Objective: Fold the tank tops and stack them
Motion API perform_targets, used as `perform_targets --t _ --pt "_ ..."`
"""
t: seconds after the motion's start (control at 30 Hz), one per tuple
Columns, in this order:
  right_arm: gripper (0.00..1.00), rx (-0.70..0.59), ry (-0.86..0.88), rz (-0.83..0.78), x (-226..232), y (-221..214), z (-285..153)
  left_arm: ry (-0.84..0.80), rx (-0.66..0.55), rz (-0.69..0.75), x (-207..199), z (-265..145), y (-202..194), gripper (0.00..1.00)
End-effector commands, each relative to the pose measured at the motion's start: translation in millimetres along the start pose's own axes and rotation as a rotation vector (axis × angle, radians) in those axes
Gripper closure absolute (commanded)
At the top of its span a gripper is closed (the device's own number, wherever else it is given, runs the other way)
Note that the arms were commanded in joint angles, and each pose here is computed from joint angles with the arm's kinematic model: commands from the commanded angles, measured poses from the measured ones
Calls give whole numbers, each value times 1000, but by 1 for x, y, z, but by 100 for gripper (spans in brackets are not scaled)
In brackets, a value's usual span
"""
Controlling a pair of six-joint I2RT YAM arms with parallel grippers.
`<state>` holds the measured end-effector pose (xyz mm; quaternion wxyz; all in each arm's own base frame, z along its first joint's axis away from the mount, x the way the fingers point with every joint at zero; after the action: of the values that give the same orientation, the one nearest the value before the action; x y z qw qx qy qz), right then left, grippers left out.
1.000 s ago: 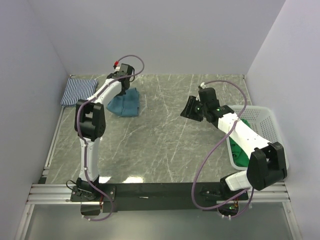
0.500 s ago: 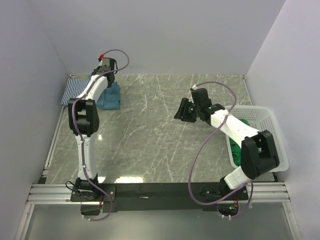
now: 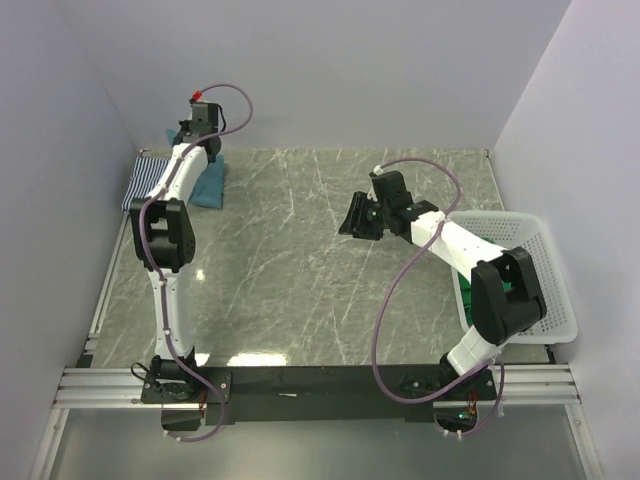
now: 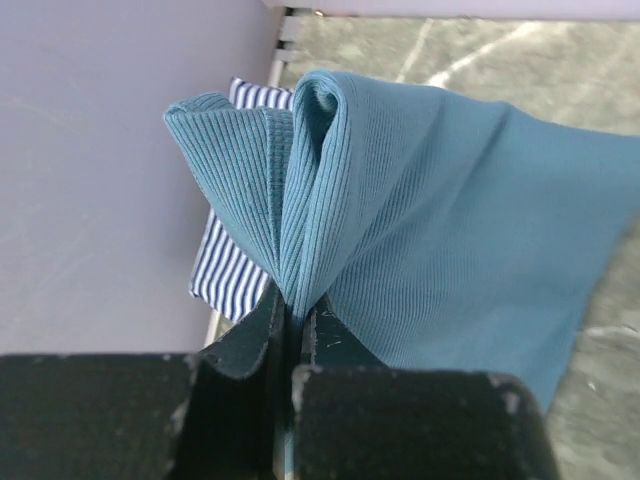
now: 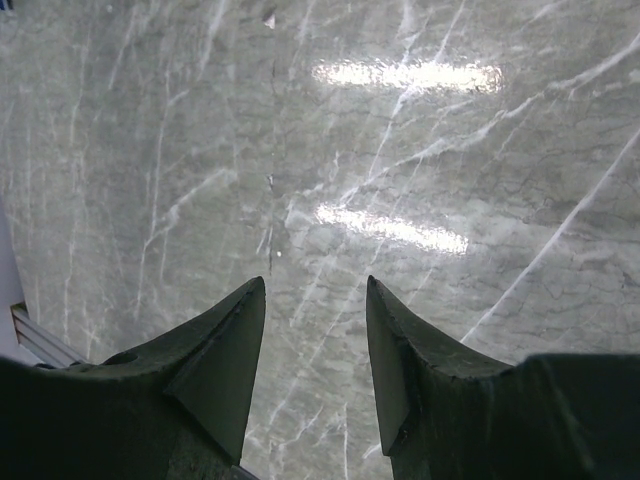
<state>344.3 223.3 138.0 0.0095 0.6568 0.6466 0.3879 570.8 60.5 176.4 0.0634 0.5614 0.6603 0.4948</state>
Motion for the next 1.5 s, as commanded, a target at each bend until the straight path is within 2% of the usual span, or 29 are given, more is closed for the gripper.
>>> perform_targets --t 0.0,0.23,1.0,1.23,1.47 --pt "48 -35 36 -34 13 14 -2 41 -91 -54 30 -7 36 100" --pt "48 -28 36 -38 13 14 1 40 -118 -80 54 -10 46 100" --pt "48 -19 23 -49 11 11 7 2 -176 -144 87 -14 61 100" --pt "48 -4 17 -52 9 8 12 7 -169 -152 93 -8 56 100" --pt "48 10 10 -61 9 5 17 17 -109 -152 85 20 33 97"
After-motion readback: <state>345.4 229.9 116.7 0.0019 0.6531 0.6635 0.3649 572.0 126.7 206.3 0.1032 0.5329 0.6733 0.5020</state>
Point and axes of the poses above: each gripper's point midway between its finger pads, its own z axis out along the fingers, its own x axis along the line the jaws close on, y = z × x, the point moved 2 cm from there along -z, back along the fingers, and after that the axes turned 4 degrees about -z, right-handed, at the moved point
